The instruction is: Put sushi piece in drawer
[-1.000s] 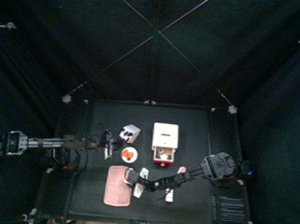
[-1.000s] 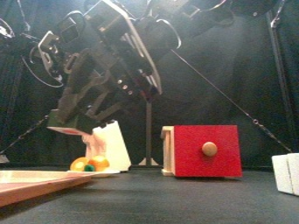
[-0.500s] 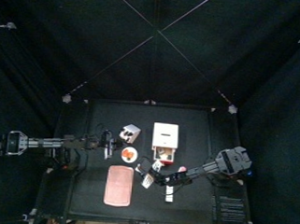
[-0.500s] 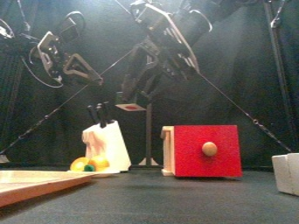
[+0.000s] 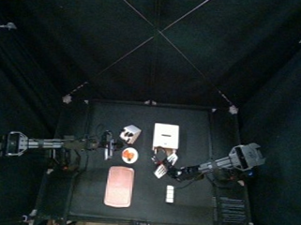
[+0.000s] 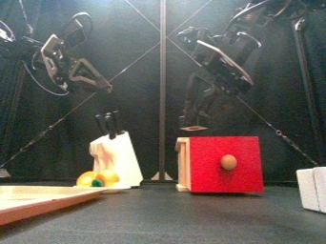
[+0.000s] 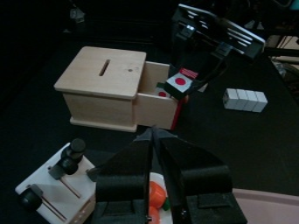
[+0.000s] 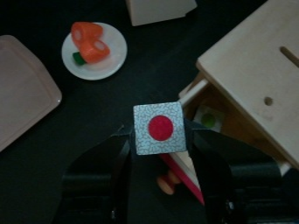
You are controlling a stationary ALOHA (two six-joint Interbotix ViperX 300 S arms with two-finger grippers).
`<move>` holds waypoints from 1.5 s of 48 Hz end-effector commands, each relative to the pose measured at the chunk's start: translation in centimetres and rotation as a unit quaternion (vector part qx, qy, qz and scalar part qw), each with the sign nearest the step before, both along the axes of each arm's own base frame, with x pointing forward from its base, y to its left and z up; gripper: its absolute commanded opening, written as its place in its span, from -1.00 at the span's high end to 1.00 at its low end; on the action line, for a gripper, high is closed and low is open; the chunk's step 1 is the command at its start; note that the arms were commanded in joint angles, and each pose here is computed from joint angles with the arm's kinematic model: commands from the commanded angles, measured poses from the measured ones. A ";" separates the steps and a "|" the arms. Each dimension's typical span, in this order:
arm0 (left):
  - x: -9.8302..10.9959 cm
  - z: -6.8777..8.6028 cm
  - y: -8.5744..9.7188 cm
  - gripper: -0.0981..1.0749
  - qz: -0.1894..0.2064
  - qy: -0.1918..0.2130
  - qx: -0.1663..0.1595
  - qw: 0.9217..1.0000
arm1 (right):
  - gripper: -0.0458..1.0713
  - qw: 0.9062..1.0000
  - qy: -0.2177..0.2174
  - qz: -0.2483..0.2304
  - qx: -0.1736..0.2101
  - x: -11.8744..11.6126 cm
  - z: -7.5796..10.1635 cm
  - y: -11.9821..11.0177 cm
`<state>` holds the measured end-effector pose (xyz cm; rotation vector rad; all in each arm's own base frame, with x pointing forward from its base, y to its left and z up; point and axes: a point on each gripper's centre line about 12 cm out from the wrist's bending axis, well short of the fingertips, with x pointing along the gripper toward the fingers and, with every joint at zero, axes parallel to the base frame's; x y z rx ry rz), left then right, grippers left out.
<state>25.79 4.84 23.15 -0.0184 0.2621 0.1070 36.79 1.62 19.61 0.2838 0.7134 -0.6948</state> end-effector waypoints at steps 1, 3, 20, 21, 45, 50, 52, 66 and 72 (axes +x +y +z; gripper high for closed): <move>0.2 0.5 0.1 -0.07 0.000 -0.009 0.002 1.000 | -0.25 1.000 -0.023 -0.009 0.004 -0.8 1.8 -0.6; 0.2 0.6 0.1 -0.07 0.000 -0.010 0.002 1.000 | -0.26 1.000 -0.021 -0.012 0.004 -1.1 1.8 -0.8; 0.2 0.6 0.1 -0.07 0.000 -0.010 0.002 1.000 | -0.32 0.999 0.001 -0.040 0.005 -2.6 0.8 -2.2; 0.2 0.7 0.1 -0.07 -0.001 -0.012 0.003 1.000 | -0.34 0.999 0.002 -0.042 0.003 -2.6 0.8 -2.3; 0.3 0.9 0.1 -0.07 0.000 -0.014 0.002 1.000 | -0.57 0.998 0.013 -0.056 0.007 -3.1 0.4 -2.4; 0.3 0.9 0.1 -0.07 0.000 -0.014 0.002 1.000 | -0.57 0.998 0.014 -0.055 0.007 -3.1 0.3 -2.4; 0.3 0.9 0.1 -0.07 0.000 -0.014 0.002 1.000 | -0.57 0.998 0.015 -0.056 0.006 -3.1 0.3 -2.4; 0.3 0.9 0.1 -0.07 -0.001 -0.015 0.002 1.000 | -0.57 0.998 0.015 -0.058 0.011 -3.1 0.3 -2.3; 0.3 0.9 0.1 -0.07 0.000 -0.015 0.002 1.000 | -0.57 0.998 0.016 -0.058 0.011 -3.2 0.2 -2.3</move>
